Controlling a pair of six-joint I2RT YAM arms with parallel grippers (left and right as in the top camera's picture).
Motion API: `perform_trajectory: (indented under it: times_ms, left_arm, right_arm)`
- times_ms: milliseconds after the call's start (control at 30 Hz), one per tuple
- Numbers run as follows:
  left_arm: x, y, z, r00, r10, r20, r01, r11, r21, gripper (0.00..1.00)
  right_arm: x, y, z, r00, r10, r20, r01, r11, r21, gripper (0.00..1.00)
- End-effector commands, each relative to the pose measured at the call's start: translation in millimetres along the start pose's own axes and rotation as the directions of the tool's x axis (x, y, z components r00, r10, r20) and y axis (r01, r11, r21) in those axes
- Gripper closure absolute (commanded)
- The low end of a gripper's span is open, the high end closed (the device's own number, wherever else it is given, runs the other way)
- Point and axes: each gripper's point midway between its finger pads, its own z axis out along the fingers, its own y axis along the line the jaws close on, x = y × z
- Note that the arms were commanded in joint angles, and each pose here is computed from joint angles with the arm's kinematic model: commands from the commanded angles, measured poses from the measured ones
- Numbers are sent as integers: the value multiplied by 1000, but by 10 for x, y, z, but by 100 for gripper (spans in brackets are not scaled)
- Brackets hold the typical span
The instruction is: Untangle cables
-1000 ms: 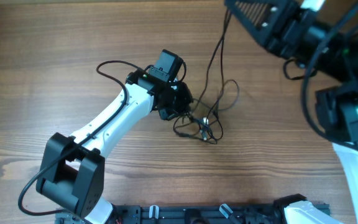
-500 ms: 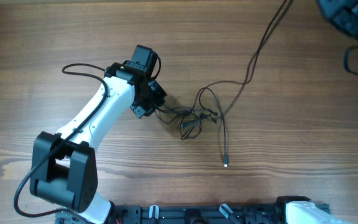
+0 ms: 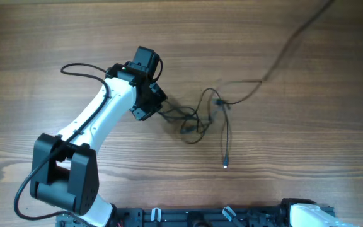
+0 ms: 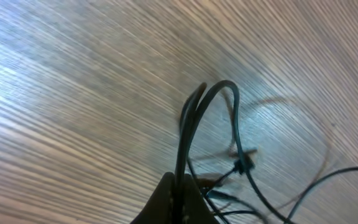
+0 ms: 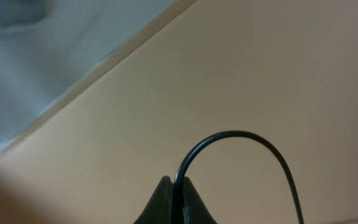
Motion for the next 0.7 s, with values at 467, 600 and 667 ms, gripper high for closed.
perform_trajectory:
  times_ms: [467, 600, 667]
  left_arm:
    - [-499, 795, -91, 970, -231, 76, 241, 955, -175, 96]
    - [-684, 1014, -137, 944, -326, 60, 331, 931, -153, 96]
    - [-661, 967, -132, 956, -294, 17, 294, 948, -124, 96]
  right_arm:
    - [-302, -1489, -366, 937, -348, 27, 187, 566, 803, 95]
    - [-29, -1280, -57, 968, -249, -21, 205, 744, 636, 96]
    - [341, -928, 256, 949, -263, -175, 311, 878, 364, 96]
